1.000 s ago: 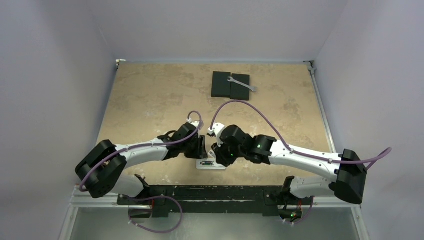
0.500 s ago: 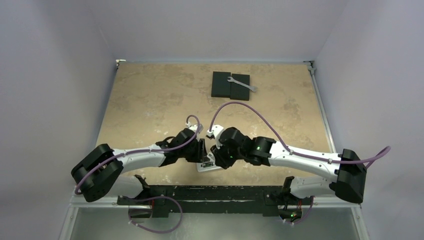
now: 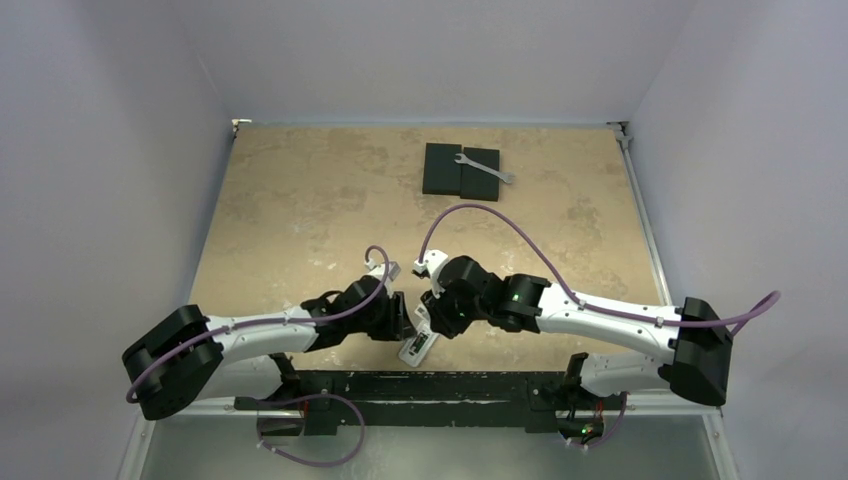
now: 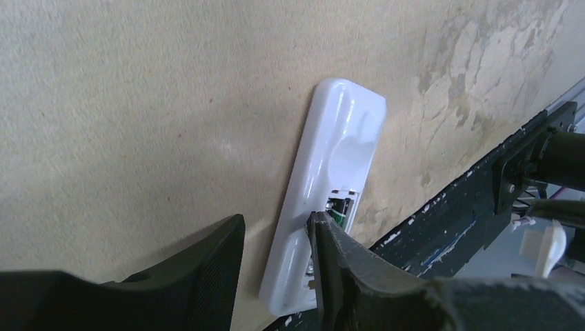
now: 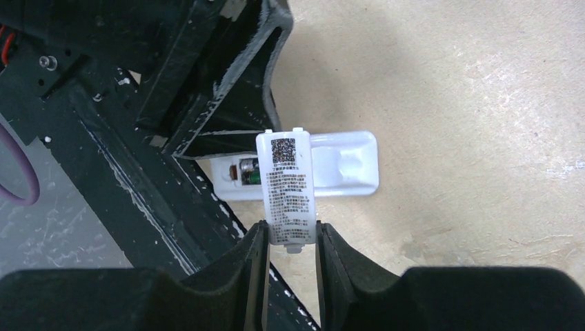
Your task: Load the batteries into the remote control
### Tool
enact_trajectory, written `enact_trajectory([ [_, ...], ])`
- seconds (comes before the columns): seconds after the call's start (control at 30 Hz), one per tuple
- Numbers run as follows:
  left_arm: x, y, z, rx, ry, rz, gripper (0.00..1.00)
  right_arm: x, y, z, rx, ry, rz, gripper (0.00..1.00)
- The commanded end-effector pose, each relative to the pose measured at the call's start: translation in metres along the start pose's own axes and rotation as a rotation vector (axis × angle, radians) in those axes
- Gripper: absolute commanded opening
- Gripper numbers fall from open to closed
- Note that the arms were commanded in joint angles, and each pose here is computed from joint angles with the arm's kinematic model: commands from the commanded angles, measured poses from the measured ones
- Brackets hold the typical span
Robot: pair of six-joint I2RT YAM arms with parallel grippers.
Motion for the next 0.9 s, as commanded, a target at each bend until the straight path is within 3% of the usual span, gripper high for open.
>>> enact_trajectory([
  [0.0, 0.005, -0.023, 0.007, 0.024, 0.003, 0.059, 0.40, 0.001, 0.010, 0.002, -0.017, -0.009, -0.025, 0.20],
  [0.87, -0.008, -0.055, -0.048, -0.009, -0.123, 0.114, 0.39, 0.011, 0.000, -0.017, -0.106, -0.141, -0.036, 0.23],
])
Point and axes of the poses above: each gripper's point midway between its finger pads, its own x axis back along the fingers, its own z axis along the line the jaws close on, y = z × x, the point moved 2 cm from there along x, back along the fingers, and after that the axes turned 7 degrees about x, right-handed, at the moved point
